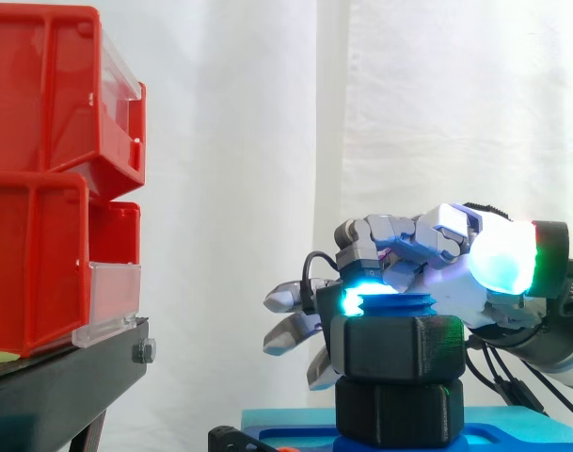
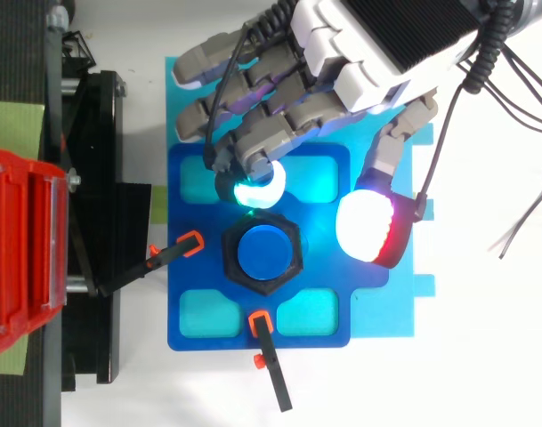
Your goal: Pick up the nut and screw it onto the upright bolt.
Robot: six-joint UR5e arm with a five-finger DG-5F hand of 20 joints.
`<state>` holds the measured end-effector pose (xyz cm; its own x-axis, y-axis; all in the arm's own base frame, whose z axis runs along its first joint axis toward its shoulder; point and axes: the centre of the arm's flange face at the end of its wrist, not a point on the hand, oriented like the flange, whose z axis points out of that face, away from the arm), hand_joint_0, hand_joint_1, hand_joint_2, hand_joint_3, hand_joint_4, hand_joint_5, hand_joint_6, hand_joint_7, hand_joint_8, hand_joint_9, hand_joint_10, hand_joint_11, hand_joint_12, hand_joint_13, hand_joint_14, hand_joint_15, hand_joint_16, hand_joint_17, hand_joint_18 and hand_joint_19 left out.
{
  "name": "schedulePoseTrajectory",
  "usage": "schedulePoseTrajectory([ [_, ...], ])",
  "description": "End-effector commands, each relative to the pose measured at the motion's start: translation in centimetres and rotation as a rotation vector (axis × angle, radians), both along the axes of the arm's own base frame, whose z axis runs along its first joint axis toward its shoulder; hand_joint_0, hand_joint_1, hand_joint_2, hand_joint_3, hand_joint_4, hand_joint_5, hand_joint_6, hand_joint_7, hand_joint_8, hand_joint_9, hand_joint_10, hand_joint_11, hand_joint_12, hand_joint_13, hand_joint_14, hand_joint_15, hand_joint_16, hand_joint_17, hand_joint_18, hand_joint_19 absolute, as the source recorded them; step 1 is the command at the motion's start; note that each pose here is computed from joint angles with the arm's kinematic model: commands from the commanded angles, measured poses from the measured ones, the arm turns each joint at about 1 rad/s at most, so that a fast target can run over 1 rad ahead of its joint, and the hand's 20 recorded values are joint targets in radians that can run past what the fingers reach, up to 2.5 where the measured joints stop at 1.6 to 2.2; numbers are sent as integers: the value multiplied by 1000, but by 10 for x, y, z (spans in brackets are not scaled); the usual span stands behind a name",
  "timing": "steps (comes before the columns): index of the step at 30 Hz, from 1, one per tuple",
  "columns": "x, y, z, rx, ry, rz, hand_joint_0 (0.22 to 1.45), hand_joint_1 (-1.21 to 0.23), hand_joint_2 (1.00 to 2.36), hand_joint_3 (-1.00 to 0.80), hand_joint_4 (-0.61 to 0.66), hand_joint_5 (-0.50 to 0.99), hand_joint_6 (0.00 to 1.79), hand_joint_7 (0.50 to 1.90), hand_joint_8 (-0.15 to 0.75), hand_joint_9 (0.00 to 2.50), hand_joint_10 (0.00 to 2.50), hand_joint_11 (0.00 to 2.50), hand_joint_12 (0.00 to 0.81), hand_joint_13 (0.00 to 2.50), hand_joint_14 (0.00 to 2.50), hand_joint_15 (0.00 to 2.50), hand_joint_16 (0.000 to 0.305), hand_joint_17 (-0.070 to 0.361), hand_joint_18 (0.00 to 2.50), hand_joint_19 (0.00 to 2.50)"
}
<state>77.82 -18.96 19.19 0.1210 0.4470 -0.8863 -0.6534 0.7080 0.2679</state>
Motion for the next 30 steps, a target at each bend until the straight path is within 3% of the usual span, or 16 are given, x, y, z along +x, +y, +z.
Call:
schedulePoseTrajectory([
  [1,-1,-3,0,0,0,-3,493,-131,1000,-500,132,33,581,1437,291,1094,0,0,291,751,0,0,30,67,471,0],
  [7,-2,-5,0,-4,0,0,495,-148,1000,-500,114,53,585,1428,270,1259,0,0,270,842,0,0,26,58,581,5],
  [10,-2,-5,0,-4,0,0,492,-144,1000,-500,166,47,500,1552,283,1222,0,0,287,808,0,0,28,63,540,0],
  [14,-2,-5,0,-4,0,0,488,-132,1000,-500,230,-19,505,1290,289,1144,0,0,301,749,0,0,30,68,468,5],
  [15,-1,-5,1,-3,-1,1,486,-131,1000,-500,253,-53,505,1113,289,1090,0,0,308,730,0,0,32,71,458,8],
  [17,1,-5,5,-1,-8,3,485,-130,1000,-500,271,-77,504,975,283,1054,0,0,311,715,0,0,33,74,454,24],
  [20,9,-6,24,1,-31,28,480,-130,1000,-500,222,-119,503,768,266,950,0,0,318,689,0,0,34,78,430,41],
  [23,18,-5,51,-10,-56,80,478,-133,1000,-500,205,-143,502,678,258,899,0,0,319,668,0,0,35,79,405,44],
  [26,21,-3,60,-14,-65,94,477,-134,1000,-500,185,-156,502,636,253,865,0,0,320,651,0,0,35,80,389,46],
  [30,22,2,60,-12,-63,100,476,-135,1000,-500,181,-158,501,622,252,843,0,0,321,624,0,0,35,79,365,50],
])
